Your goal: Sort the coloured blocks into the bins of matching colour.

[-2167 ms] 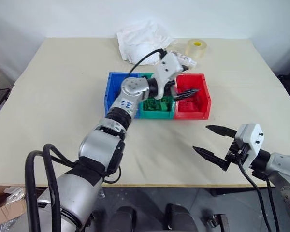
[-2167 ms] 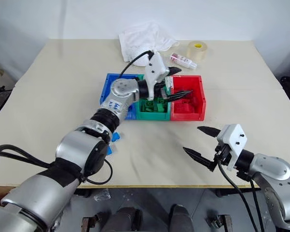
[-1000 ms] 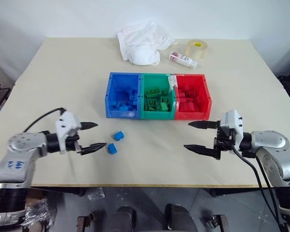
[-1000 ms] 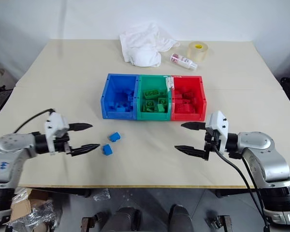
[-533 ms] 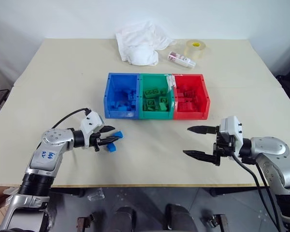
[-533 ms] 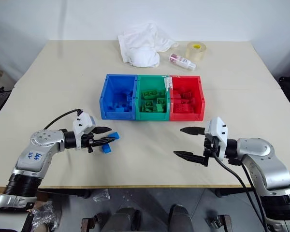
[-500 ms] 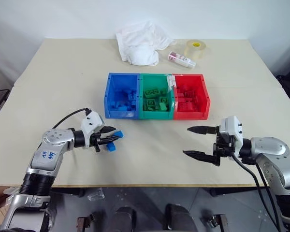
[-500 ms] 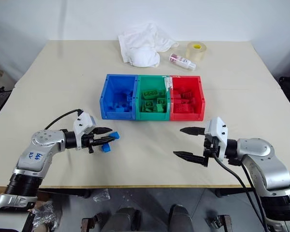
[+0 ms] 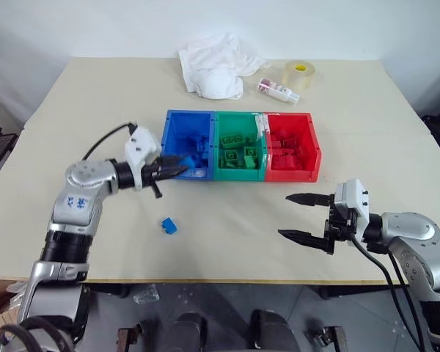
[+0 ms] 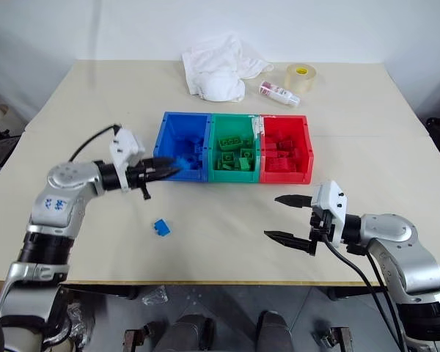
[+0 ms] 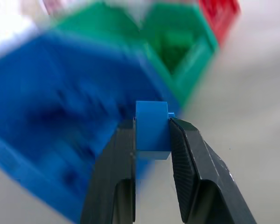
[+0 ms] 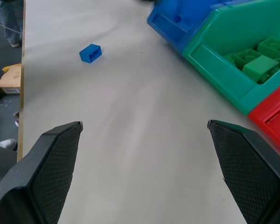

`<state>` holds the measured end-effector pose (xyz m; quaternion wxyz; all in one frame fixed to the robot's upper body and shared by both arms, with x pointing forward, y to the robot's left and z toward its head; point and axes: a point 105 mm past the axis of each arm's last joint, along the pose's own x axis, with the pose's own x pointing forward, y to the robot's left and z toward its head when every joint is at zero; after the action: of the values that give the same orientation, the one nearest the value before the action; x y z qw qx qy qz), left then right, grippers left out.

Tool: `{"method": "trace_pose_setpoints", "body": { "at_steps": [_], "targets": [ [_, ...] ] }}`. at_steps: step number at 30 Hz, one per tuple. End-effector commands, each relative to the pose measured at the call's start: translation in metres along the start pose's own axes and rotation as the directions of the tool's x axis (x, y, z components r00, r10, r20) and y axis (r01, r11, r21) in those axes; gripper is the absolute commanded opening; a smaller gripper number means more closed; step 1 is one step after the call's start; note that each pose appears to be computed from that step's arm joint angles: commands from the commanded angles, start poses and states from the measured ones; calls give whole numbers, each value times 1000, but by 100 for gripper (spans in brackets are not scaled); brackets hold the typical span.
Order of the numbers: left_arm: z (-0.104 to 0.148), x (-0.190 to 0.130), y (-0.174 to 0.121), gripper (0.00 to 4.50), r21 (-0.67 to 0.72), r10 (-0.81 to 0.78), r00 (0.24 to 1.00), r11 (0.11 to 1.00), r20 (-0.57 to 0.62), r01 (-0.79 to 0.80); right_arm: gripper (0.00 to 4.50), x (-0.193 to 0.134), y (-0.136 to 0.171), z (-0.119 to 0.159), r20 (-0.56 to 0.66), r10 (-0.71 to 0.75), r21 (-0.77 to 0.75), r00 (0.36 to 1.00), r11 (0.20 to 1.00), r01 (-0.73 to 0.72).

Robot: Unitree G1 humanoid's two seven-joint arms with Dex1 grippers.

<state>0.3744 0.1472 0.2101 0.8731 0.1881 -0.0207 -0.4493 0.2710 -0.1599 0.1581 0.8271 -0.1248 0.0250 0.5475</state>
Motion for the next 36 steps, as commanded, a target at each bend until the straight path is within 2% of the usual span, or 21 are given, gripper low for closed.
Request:
{"method": "trace_pose_setpoints", "body": {
  "at_steps": [1,2,8,14,22,24,30,36],
  "targets": [
    [11,3,27,66,3,130,991,992,29,-130,450,-2,-1,13,38,-12,-53,999,998,14],
    [11,6,32,66,4,156,987,988,29,-156,450,-2,-1,13,38,-14,-54,999,998,16],
    [11,12,33,267,13,149,988,989,34,-150,450,-2,-1,14,39,-15,-58,999,998,17],
    [13,-4,21,447,19,96,994,995,44,-97,450,-1,-3,14,34,-1,-58,999,998,3],
    [-2,-69,-12,447,71,-69,997,995,28,67,450,5,-9,14,35,40,-60,999,997,-38],
    [-17,-93,-26,447,43,-129,991,991,-25,130,450,6,-10,14,35,49,-60,998,997,-46],
    [-53,-139,-51,447,-20,-226,957,974,-181,226,450,7,-12,14,34,61,-61,998,996,-59],
    [-56,-146,-60,447,-51,-235,954,972,-184,230,450,5,-13,14,28,60,-62,998,996,-58]
  ]
}}
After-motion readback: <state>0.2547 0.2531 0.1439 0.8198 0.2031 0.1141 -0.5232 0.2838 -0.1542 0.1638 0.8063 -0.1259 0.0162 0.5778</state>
